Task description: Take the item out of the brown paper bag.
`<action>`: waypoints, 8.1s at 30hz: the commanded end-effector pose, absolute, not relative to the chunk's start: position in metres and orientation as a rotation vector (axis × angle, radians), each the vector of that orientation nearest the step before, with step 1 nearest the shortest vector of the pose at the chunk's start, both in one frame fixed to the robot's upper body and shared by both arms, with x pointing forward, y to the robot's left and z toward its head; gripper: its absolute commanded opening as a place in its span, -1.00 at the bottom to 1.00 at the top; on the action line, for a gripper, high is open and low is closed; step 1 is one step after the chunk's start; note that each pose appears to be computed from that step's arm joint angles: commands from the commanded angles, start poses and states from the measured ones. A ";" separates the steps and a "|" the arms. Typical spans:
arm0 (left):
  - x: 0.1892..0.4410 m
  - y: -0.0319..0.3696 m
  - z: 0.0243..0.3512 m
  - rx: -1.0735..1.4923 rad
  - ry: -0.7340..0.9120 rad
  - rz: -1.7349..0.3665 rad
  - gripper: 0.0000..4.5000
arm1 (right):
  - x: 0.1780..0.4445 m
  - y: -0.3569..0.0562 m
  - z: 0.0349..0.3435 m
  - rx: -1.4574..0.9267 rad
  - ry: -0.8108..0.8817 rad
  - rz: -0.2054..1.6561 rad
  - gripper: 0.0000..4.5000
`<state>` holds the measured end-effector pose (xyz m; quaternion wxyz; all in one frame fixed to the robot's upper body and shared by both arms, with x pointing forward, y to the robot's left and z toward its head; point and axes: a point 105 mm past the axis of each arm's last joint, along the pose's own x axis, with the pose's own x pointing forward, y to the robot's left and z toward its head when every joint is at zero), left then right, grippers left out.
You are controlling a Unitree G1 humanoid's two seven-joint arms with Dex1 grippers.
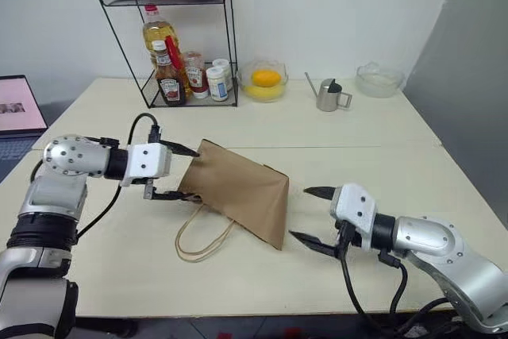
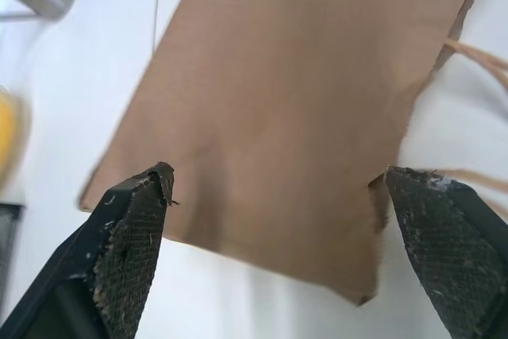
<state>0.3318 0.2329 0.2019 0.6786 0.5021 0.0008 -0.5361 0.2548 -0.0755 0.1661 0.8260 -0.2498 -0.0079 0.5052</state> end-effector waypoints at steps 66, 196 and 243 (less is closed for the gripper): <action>0.306 0.226 0.188 1.432 -0.173 -1.484 1.00 | 0.259 -0.075 0.158 -0.515 -0.047 1.072 0.99; 0.415 0.158 0.255 0.571 -0.013 -0.937 -1.00 | 0.298 0.019 0.056 -1.538 -0.338 1.290 -0.98; 0.418 0.128 0.307 0.428 -0.159 -0.887 -1.00 | 0.348 0.021 0.191 -0.953 -0.083 0.911 0.87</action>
